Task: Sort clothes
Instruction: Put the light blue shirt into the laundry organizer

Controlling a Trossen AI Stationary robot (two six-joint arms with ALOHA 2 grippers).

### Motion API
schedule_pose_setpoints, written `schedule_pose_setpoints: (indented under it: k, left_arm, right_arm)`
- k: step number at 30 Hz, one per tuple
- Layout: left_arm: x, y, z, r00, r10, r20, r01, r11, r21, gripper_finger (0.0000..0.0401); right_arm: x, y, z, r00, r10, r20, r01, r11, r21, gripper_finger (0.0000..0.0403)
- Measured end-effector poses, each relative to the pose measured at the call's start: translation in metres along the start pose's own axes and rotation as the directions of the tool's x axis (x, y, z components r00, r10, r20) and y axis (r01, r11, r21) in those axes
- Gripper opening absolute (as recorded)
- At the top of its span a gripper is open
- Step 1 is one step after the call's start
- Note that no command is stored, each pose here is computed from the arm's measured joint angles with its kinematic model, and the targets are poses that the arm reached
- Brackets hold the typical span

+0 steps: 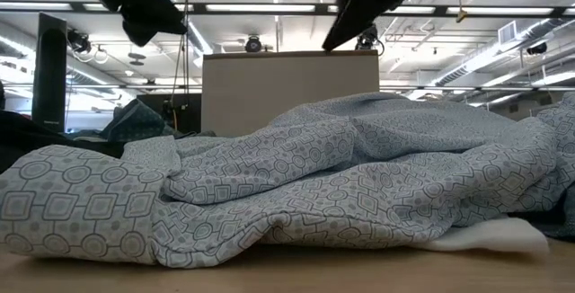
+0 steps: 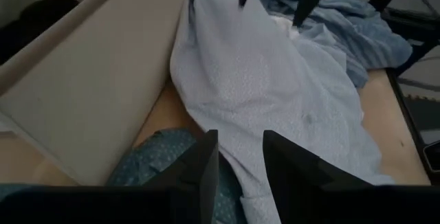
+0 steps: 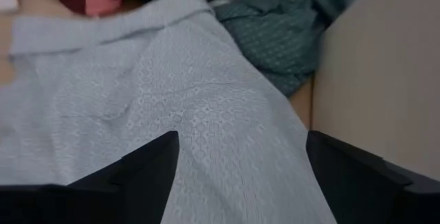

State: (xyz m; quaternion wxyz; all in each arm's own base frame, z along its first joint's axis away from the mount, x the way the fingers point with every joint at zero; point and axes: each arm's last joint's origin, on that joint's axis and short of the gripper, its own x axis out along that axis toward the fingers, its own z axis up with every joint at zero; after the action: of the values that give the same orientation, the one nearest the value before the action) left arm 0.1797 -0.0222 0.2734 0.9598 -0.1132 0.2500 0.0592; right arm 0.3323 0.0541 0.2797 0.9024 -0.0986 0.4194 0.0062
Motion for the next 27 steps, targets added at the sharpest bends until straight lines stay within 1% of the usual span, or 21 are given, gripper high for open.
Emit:
schedule_pose_setpoints:
  k: [6, 10, 17, 20, 22, 23, 25, 27]
  left_arm:
    - [-0.001, 0.003, -0.010, 1.000, -0.001, -0.001, 0.001, 1.000, -0.023, 0.0121]
    - [-0.002, 0.003, -0.009, 1.000, -0.009, 0.007, 0.009, 1.000, -0.022, 0.0121]
    - [-0.002, 0.002, -0.008, 1.000, -0.021, 0.018, 0.021, 1.000, -0.015, 0.0121]
    - [-0.002, 0.002, -0.007, 0.999, -0.023, 0.024, 0.023, 1.000, -0.016, 0.0121]
    - [-0.002, 0.001, -0.007, 0.999, -0.023, 0.027, 0.024, 1.000, -0.019, 0.0121]
    - [-0.002, 0.001, -0.007, 0.999, -0.023, 0.027, 0.024, 1.000, -0.020, 0.0121]
    - [-0.002, 0.001, -0.007, 0.999, -0.023, 0.027, 0.024, 0.999, -0.022, 0.0121]
    - [-0.002, 0.001, -0.007, 0.999, -0.024, 0.030, 0.025, 0.999, -0.026, 0.0121]
  right_arm:
    - [0.040, 0.003, 0.013, 0.995, 0.007, -0.095, -0.010, 0.999, -0.034, 0.0309]
    - [0.061, 0.001, 0.014, 0.989, 0.052, -0.141, -0.057, 0.998, -0.029, 0.0307]
    - [0.086, -0.002, 0.004, 0.969, 0.063, -0.238, -0.069, 0.998, -0.015, 0.0306]
    - [0.091, -0.001, -0.001, 0.958, 0.065, -0.281, -0.072, 0.997, -0.015, 0.0301]
    - [0.091, -0.001, -0.003, 0.952, 0.066, -0.300, -0.077, 0.997, -0.024, 0.0281]
    - [0.090, -0.001, -0.004, 0.950, 0.068, -0.305, -0.079, 0.997, -0.025, 0.0263]
    - [0.086, -0.001, -0.004, 0.947, 0.073, -0.314, -0.084, 0.996, -0.024, 0.0212]
    - [0.076, -0.002, -0.002, 0.949, 0.073, -0.305, -0.085, 0.996, -0.026, 0.0143]
